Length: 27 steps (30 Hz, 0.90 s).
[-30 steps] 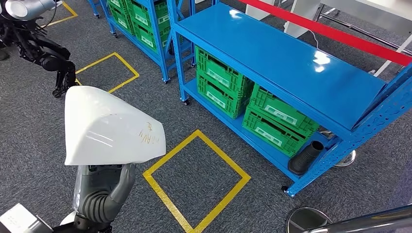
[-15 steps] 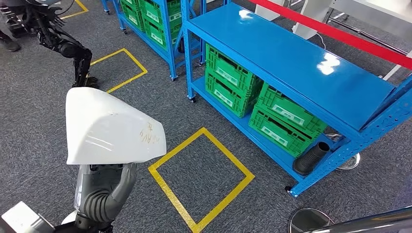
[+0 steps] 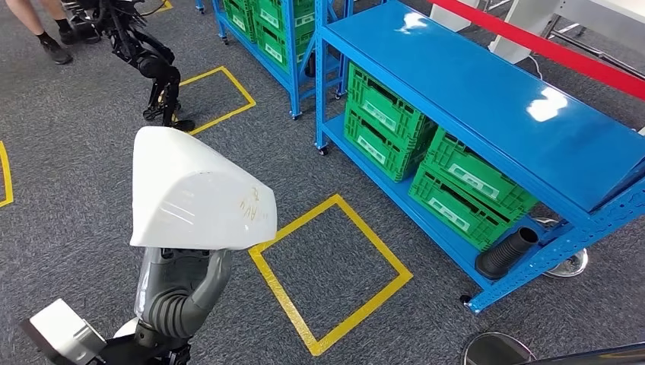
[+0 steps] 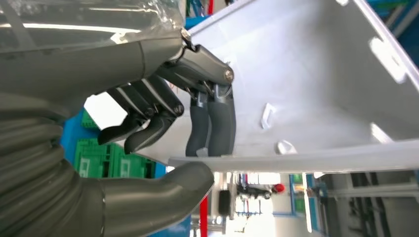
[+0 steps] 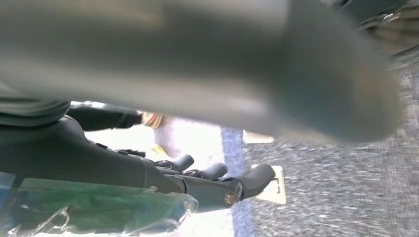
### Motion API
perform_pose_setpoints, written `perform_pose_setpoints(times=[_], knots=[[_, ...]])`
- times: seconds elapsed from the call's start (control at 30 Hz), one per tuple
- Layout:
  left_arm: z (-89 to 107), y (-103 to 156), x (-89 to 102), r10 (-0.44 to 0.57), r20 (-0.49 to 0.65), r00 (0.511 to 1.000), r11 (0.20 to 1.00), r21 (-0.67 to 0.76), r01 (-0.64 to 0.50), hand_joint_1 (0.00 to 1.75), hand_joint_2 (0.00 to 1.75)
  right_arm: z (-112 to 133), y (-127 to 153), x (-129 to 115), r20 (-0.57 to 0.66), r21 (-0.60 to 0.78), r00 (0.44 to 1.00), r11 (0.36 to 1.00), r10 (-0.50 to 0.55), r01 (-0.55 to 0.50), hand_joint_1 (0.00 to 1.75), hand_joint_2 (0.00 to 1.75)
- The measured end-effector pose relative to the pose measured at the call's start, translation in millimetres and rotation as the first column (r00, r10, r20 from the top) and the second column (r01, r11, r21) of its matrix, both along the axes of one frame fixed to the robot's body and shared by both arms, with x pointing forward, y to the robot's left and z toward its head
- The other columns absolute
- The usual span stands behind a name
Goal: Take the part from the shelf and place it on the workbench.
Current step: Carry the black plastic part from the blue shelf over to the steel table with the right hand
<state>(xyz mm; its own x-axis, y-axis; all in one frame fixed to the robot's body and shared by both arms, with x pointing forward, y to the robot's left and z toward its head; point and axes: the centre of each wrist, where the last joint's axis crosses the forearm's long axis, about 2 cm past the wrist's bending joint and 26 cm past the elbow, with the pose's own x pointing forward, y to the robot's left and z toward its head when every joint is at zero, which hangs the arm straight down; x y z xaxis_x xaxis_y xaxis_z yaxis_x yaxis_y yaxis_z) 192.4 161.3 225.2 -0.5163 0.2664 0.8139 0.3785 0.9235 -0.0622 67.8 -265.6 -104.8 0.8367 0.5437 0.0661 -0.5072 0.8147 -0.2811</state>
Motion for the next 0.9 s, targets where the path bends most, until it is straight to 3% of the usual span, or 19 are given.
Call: perform_pose_setpoints(times=[0.9], knots=[[-2.1,-0.1,-1.3,-0.007,-0.017,1.0,1.0,0.009,0.007,1.75,1.75,0.3,-0.4,2.0,-0.009,-0.004,1.0,1.0,0.006,-0.006,0.0,0.0]])
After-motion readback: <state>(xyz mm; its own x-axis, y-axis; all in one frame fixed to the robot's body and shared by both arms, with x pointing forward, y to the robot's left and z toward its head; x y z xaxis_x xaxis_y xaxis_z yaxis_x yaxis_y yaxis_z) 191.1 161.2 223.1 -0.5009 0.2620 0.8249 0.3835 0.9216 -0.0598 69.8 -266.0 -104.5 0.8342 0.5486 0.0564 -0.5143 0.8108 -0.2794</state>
